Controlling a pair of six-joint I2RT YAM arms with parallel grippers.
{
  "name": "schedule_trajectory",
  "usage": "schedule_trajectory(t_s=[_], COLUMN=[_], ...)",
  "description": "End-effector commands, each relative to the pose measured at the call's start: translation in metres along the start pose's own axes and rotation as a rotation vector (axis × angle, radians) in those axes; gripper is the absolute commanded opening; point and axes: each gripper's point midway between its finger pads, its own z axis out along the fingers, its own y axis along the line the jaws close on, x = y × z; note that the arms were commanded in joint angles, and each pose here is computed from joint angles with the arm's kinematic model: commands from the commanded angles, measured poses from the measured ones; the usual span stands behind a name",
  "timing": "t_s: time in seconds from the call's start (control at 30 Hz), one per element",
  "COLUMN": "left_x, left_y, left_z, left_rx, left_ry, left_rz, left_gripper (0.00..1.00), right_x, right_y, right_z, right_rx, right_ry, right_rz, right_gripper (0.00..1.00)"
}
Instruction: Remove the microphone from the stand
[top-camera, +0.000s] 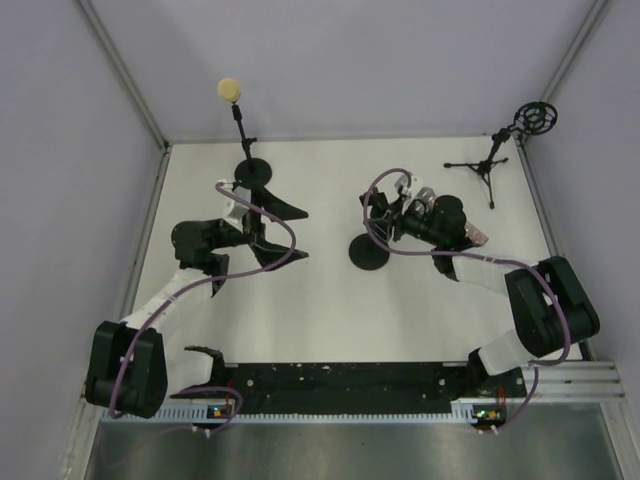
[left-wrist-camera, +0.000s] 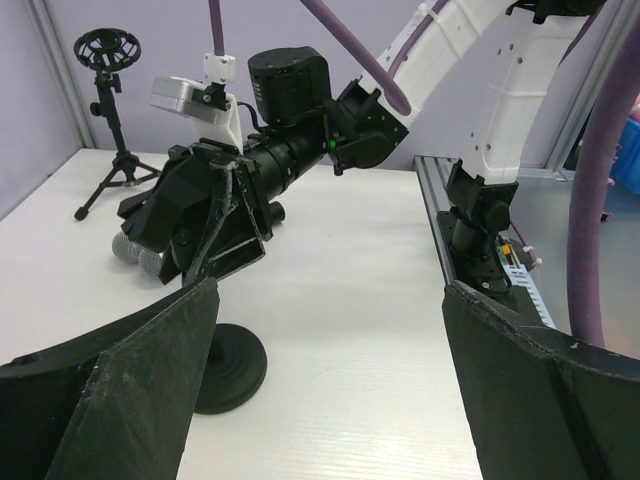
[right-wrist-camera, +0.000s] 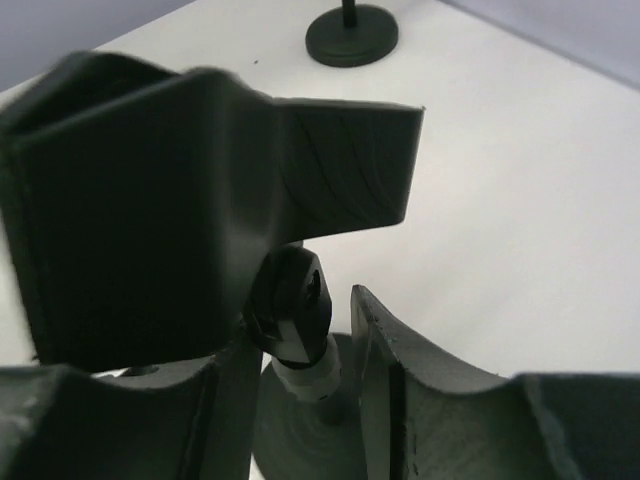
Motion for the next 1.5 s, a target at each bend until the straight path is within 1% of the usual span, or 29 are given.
schedule_trajectory(t_s=[0.0,0.07,0.13,0.33,0.4,0.43,0.53,0.63,0.7,0.73,0.8,0.9,1.07,1.1,1.13,1.23,1.27,1.37,1.47], left_x=[-0.007,-0.008,-0.008,-0.01,-0.01,-0.009,-0.009,-0.008,-0.008,-0.008,-0.007,-0.007,-0.007,-0.007,-0.007,-0.008,-0.007,-0.008,-0.007], left_y=[-0.002,-0.002,-0.002,-0.004,-0.003,-0.003,-0.002,-0.002,-0.001,-0.001,-0.002,-0.001,0.0,0.001,0.001,-0.001,0.0,0.0,0.0], left_z=[-0.001,-0.001,-0.001,-0.001,-0.001,-0.001,-0.001,-0.002,-0.002,-0.002,-0.002,-0.001,-0.001,-0.001,-0.001,-0.001,-0.001,-0.001,-0.001], left_rx=[-0.01,-0.009,-0.01,-0.009,-0.009,-0.01,-0.011,-0.011,-0.012,-0.013,-0.01,-0.011,-0.012,-0.012,-0.012,-0.011,-0.012,-0.013,-0.015], left_ry=[-0.019,-0.019,-0.021,-0.022,-0.022,-0.021,-0.02,-0.018,-0.018,-0.019,-0.017,-0.017,-0.017,-0.018,-0.017,-0.019,-0.018,-0.019,-0.018], left_rz=[0.055,0.055,0.055,0.059,0.061,0.06,0.058,0.057,0.054,0.054,0.054,0.051,0.042,0.047,0.044,0.048,0.045,0.05,0.048], left_gripper=[0.99,0.99,0.99,0.99,0.99,0.99,0.99,0.99,0.99,0.99,0.99,0.99,0.99,0.99,0.99,0.99,0.99,0.99,0.99], right_x=[-0.015,-0.024,-0.029,-0.034,-0.035,-0.034,-0.027,-0.013,-0.004,-0.001,0.003,0.009,0.032,0.032,0.03,0.022,0.02,0.02,0.021], right_y=[0.001,0.0,-0.001,0.001,0.003,0.003,0.005,0.004,0.003,0.001,0.001,0.004,0.003,0.002,0.003,0.003,0.004,0.0,-0.004], right_z=[-0.011,-0.014,-0.016,-0.022,-0.022,-0.022,-0.021,-0.019,-0.018,-0.018,-0.018,-0.018,-0.025,-0.025,-0.025,-0.022,-0.021,-0.018,-0.016], right_rx=[0.015,0.025,0.032,0.022,0.011,0.007,-0.01,-0.025,-0.026,-0.025,-0.036,-0.058,-0.05,-0.05,-0.051,-0.053,-0.055,-0.041,-0.014], right_ry=[0.003,-0.019,-0.031,-0.061,-0.065,-0.061,-0.043,-0.001,0.023,0.031,0.044,0.078,0.146,0.146,0.139,0.11,0.106,0.105,0.104], right_rz=[0.006,-0.006,-0.011,-0.014,-0.015,-0.011,-0.007,-0.009,-0.016,-0.044,-0.046,-0.05,-0.077,-0.069,-0.067,-0.05,-0.04,-0.011,0.002], right_gripper=[0.43,0.48,0.5,0.5,0.45,0.41,0.24,0.12,0.08,0.05,0.03,0.0,0.0,0.04,0.1,0.36,0.4,0.47,0.49])
